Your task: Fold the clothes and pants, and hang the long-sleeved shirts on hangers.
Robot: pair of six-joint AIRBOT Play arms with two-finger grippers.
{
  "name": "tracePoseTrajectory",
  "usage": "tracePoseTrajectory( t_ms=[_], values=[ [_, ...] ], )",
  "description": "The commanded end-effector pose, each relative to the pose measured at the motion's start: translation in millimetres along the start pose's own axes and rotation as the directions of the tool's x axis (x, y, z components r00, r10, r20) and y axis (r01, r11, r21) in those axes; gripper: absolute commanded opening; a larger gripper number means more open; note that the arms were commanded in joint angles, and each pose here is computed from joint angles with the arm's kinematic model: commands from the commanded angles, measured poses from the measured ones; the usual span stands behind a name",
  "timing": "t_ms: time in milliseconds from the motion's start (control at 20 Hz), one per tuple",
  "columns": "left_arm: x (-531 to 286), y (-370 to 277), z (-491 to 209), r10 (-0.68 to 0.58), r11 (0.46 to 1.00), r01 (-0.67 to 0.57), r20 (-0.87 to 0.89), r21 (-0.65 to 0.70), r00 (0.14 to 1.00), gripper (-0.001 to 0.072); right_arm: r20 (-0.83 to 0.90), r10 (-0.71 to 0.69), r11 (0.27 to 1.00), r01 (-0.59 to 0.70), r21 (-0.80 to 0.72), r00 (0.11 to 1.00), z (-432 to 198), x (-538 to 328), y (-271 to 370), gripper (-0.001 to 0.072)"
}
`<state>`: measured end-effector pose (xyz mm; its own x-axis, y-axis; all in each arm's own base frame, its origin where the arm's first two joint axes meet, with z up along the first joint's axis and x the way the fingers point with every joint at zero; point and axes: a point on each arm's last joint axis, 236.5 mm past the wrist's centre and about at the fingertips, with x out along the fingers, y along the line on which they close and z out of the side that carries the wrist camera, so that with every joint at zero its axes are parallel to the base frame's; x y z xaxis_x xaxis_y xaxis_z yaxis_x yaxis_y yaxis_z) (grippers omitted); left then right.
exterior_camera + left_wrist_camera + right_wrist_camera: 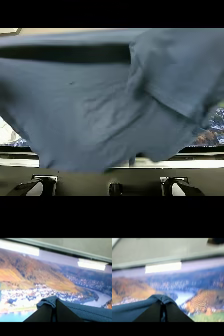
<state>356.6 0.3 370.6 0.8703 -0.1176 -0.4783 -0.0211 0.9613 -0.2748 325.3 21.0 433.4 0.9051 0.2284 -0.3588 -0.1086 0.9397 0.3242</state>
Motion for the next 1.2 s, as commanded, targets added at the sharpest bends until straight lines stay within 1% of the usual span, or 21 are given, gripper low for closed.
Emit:
tracePoseTrajectory(
  t_ms=[0,100,200,250,350,500,700,850,1000,1150],
  values=[
    [103,24,-51,-0.001,1.000,-0.007,-0.281,-0.025,0.960,0.0014,-0.319,0.043,0.979,0.023,0.200,0.947,-63,109,-54,0.0028],
    [172,39,-87,-0.003,0.999,-0.012,-0.409,-0.034,0.912,0.0014,-0.430,0.067,0.948,0.077,0.309,0.901,-107,182,-97,0.0028],
    [239,57,-125,0.020,0.998,-0.044,-0.491,-0.037,0.871,0.0014,-0.505,0.096,0.922,0.115,0.371,0.858,-154,244,-132,0.0029],
    [269,65,-143,0.035,0.998,-0.060,-0.515,-0.032,0.857,0.0014,-0.530,0.098,0.913,0.135,0.384,0.843,-176,272,-147,0.0029],
    [323,78,-176,0.042,0.996,-0.076,-0.538,-0.042,0.842,0.0014,-0.557,0.114,0.912,0.136,0.387,0.823,-214,322,-154,0.0029],
    [372,96,-206,0.065,0.994,-0.101,-0.533,-0.038,0.844,0.0014,-0.540,0.092,0.913,0.146,0.381,0.836,-251,382,-160,0.0029],
    [392,103,-195,0.078,0.994,-0.106,-0.459,-0.036,0.885,0.0014,-0.462,0.045,0.918,0.146,0.369,0.886,-242,405,-167,0.0028],
    [386,101,-196,0.075,0.994,-0.104,-0.483,-0.034,0.872,0.0014,-0.483,0.034,0.930,0.150,0.336,0.875,-240,396,-165,0.0029],
    [368,98,-216,0.070,0.994,-0.107,-0.581,-0.030,0.811,0.0014,-0.554,-0.006,0.943,0.189,0.275,0.832,-248,377,-169,0.0029],
    [341,98,-253,0.065,0.992,-0.123,-0.725,-0.028,0.685,0.0014,-0.705,-0.057,0.948,0.259,0.183,0.707,-283,346,-181,0.0029]
  ],
)
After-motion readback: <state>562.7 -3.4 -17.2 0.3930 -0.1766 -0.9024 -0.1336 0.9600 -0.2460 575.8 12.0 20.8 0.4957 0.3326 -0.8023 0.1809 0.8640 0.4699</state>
